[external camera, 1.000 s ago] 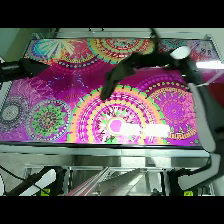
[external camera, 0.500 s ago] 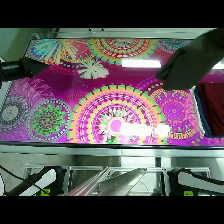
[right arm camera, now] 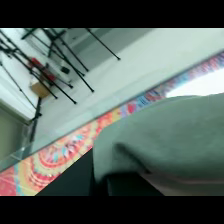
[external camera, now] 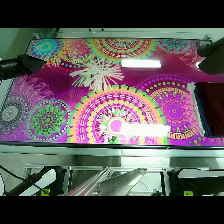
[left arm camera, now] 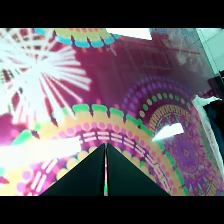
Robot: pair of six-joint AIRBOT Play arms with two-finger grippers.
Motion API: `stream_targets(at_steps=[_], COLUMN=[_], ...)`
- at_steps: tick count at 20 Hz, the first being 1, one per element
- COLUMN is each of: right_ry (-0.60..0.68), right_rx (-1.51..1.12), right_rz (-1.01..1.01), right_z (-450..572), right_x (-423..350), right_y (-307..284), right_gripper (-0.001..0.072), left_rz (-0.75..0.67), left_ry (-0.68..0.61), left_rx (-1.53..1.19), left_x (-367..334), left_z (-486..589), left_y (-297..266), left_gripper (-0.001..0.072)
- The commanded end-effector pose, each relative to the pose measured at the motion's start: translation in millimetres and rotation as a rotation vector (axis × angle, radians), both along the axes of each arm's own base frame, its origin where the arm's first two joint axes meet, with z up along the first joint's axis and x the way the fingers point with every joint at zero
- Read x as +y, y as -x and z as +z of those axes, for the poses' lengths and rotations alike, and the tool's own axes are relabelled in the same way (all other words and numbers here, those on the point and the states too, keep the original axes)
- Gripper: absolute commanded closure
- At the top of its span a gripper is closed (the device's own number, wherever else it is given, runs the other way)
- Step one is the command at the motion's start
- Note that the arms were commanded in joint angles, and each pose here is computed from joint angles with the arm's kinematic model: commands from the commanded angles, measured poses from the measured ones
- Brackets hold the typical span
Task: Fold the shirts.
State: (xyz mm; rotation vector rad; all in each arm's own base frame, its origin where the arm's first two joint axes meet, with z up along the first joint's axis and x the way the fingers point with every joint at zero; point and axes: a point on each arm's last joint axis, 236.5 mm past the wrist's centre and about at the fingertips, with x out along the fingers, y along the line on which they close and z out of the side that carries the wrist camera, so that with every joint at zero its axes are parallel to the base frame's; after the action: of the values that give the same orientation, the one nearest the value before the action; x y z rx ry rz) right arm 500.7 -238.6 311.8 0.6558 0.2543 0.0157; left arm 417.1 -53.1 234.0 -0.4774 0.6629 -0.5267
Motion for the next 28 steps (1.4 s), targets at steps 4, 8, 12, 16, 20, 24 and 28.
stream_targets(at_steps=[4,8,12,16,20,24,28], right_ry=[-0.185,-0.309,-0.43,-0.425,-0.357,-0.365,-0.313], right_rx=[0.638,0.905,0.878,0.938,1.094,0.927,0.536], right_rz=[-0.04,-0.284,-0.471,-0.464,-0.512,-0.562,-0.242], right_z=[-172.4,-258.5,-274.8,-293.8,-295.2,-232.0,-150.7], right_x=[-28.8,-23.6,-25.0,-25.2,-32.9,-50.2,0.8], right_y=[131.0,220.8,259.5,270.2,307.7,275.0,164.8], right_gripper=[0.0695,0.0693,0.0692,0.0466,0.0108,0.0109,0.0689], left_rz=[-0.018,-0.082,-0.176,-0.261,-0.289,-0.279,-0.244], left_ry=[-0.006,-0.001,0.009,0.024,0.029,0.011,-0.019], left_rx=[0.01,0.055,0.119,0.195,0.223,0.173,0.075], left_x=[-2.0,-16.3,-42.2,-67.6,-75.3,-63.1,-50.0], left_z=[-4.3,-14.4,-32.3,-57.3,-66.5,-43.7,-3.1], left_y=[1.8,9.7,15.4,15.9,15.8,12.1,3.3], left_gripper=[0.0696,0.0696,0.0696,0.0696,0.0696,0.0696,0.0696])
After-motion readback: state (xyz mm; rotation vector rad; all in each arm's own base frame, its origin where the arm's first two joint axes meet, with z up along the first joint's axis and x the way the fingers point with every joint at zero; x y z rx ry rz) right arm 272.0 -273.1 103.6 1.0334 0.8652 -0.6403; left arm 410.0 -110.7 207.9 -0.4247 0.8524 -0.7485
